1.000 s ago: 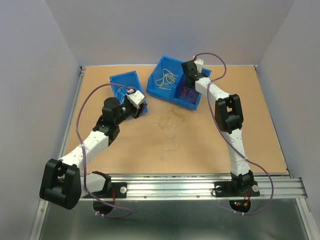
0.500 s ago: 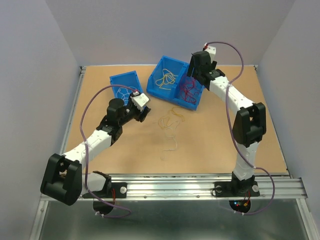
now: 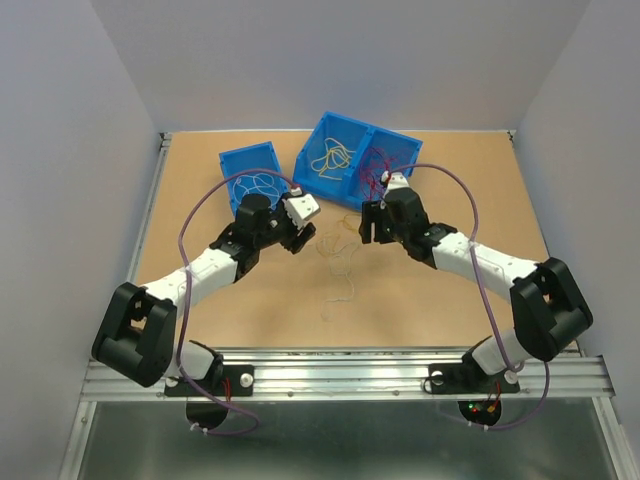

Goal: Untangle the cables

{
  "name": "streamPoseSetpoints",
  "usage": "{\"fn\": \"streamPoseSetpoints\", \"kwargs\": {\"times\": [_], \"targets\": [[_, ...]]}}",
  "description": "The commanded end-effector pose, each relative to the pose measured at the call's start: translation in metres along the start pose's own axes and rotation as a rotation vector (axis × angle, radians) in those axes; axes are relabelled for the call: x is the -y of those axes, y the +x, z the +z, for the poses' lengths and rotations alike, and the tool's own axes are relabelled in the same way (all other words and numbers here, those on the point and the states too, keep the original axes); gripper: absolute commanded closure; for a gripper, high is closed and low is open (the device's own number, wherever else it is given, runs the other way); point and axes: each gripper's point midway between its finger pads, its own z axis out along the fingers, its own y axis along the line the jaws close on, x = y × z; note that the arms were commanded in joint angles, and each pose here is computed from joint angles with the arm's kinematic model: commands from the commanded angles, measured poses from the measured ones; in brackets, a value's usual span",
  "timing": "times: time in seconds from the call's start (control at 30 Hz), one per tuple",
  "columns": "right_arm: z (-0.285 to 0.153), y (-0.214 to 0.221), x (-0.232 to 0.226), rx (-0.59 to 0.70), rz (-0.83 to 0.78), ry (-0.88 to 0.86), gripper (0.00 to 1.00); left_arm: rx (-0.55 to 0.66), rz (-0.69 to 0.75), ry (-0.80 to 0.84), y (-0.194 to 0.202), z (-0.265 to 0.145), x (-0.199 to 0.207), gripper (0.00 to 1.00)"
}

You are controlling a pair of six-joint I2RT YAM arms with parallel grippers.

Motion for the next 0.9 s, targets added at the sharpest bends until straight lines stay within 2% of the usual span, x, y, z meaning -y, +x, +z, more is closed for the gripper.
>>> {"fn": "streamPoseSetpoints", "kwargs": {"times": [0.0,0.13,0.27,0.43,0.63,0.87], "targets": [[0.003,-0.011,-0.023,0.089,-0.003,-0.104,0.2,0.063,0.046,-0.004,-0.029,-0.002,-0.004,0.31],[0.024,-0.005,-0.022,0.076,0.016,-0.079,0.12,0.063,0.049,-0.02,-0.028,-0.003,-0.007,0.31],[0.045,-0.018,-0.031,0.113,0.091,-0.072,0.09,0.06,0.056,-0.047,-0.028,-0.005,-0.011,0.32],[0.066,-0.017,-0.037,0.151,0.18,0.05,0.05,0.065,0.066,-0.068,-0.029,-0.009,-0.013,0.32],[0.08,-0.016,-0.053,0.196,0.173,0.161,0.02,0.069,0.069,-0.07,-0.03,-0.01,-0.013,0.32],[0.102,0.0,-0.049,0.167,0.136,0.267,0.01,0.074,0.079,-0.082,-0.032,-0.014,-0.015,0.32]]}}
